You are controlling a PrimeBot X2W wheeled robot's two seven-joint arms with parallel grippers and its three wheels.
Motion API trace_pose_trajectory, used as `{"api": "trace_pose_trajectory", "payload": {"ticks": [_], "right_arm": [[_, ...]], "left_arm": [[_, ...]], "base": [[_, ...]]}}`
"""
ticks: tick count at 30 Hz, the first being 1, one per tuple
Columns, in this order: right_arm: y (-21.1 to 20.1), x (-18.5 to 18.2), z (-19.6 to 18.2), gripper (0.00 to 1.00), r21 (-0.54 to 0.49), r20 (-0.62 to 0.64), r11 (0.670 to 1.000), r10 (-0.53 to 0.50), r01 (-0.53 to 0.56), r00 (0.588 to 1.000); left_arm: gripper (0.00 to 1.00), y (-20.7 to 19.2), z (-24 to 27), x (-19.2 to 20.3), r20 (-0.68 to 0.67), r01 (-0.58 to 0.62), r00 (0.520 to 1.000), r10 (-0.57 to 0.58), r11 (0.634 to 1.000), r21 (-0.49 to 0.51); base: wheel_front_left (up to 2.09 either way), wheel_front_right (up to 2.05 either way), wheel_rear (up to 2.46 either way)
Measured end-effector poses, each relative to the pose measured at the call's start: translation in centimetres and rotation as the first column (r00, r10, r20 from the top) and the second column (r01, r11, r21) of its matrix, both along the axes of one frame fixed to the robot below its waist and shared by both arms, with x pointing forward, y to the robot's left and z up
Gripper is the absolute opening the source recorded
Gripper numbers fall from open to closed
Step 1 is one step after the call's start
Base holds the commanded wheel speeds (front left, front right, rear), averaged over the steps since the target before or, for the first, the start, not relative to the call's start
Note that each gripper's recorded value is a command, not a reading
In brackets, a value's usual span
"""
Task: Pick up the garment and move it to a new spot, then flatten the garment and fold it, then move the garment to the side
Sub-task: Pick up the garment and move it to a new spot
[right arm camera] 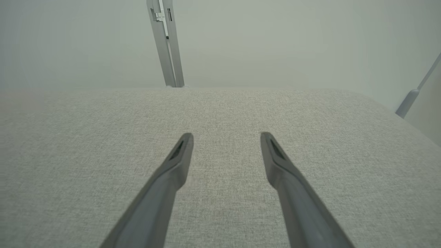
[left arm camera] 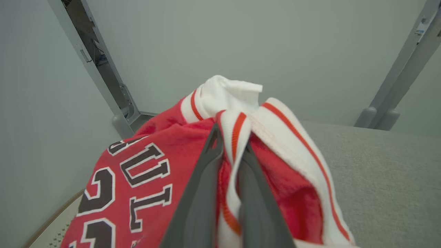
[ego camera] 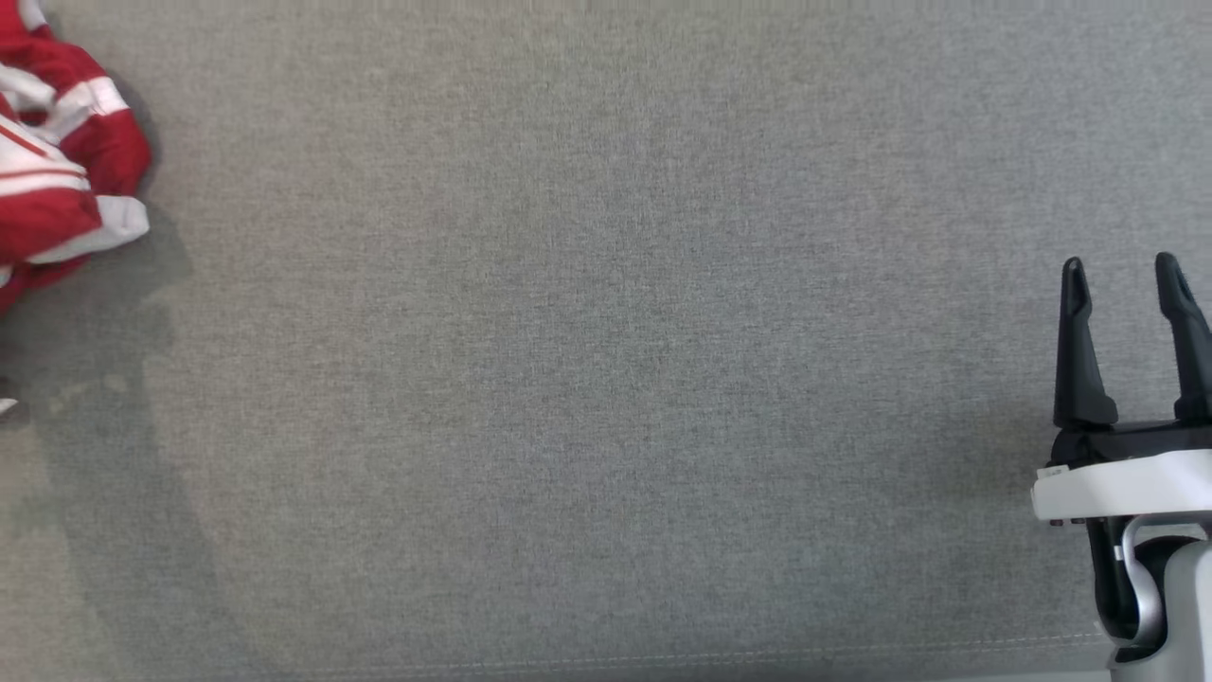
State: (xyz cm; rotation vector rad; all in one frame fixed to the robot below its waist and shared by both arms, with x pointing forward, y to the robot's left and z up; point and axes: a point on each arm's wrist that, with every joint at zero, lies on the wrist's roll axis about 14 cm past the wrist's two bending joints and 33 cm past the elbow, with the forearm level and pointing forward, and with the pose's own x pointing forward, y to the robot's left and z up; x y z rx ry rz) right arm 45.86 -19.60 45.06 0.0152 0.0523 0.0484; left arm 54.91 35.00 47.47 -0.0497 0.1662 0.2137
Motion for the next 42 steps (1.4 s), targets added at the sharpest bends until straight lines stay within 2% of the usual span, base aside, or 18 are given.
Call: {"api": "trace_pose_trajectory", "payload": {"ticks": [5,12,16,22,26,29,34,38,42], "right_arm": [[0.2,-0.9,1.2,1.0,0.025,0.03,1.0,-0.006,0.006,1.0],[-0.1,-2.4,2.8,1.0,0.058,0.071,0.998,-0.031,0.027,0.997],[-1.0,-3.4,3.3,1.0,0.07,0.085,0.996,-0.064,0.059,0.994],[-3.3,-5.2,3.7,1.0,0.078,0.09,0.989,-0.136,0.129,0.987],[-4.9,-6.5,3.9,1.0,0.084,0.092,0.98,-0.186,0.178,0.978],[-6.0,-7.5,3.8,1.0,0.097,0.082,0.971,-0.226,0.218,0.971],[-8.2,-9.3,4.5,1.0,0.107,0.096,0.953,-0.295,0.285,0.951],[-9.7,-10.9,5.0,1.0,0.108,0.103,0.936,-0.345,0.334,0.933],[-10.8,-12.2,5.3,1.0,0.103,0.108,0.922,-0.383,0.373,0.917]], "left_arm": [[0.0,-0.3,7.1,0.5,0.171,0.019,0.985,-0.033,0.996,0.083],[0.0,-4.5,17.8,0.5,0.387,0.092,0.908,-0.163,0.977,0.195],[0.0,-8.6,22.4,0.5,0.463,0.169,0.845,-0.269,0.955,0.245],[0.0,-17.0,26.8,0.7,0.516,0.322,0.732,-0.444,0.894,0.311],[0.0,-23.2,28.5,0.8,0.534,0.44,0.641,-0.551,0.834,0.333],[0.0,-28.4,29.3,0.5,0.536,0.537,0.562,-0.63,0.771,0.344],[0.0,-37.2,29.8,-1.1,0.523,0.683,0.41,-0.747,0.632,0.366],[0.0,-42.6,29.8,-2.8,0.527,0.77,0.305,-0.793,0.531,0.353],[0.0,-46.0,28.1,-3.5,0.512,0.828,0.259,-0.819,0.462,0.319]], "base": [[0.0,0.0,0.0],[0.0,0.0,0.0],[0.0,0.0,0.0],[0.0,0.0,0.0],[0.0,0.0,0.0],[0.0,0.0,0.0],[0.0,0.0,0.0],[0.0,0.0,0.0],[0.0,0.0,0.0]]}}
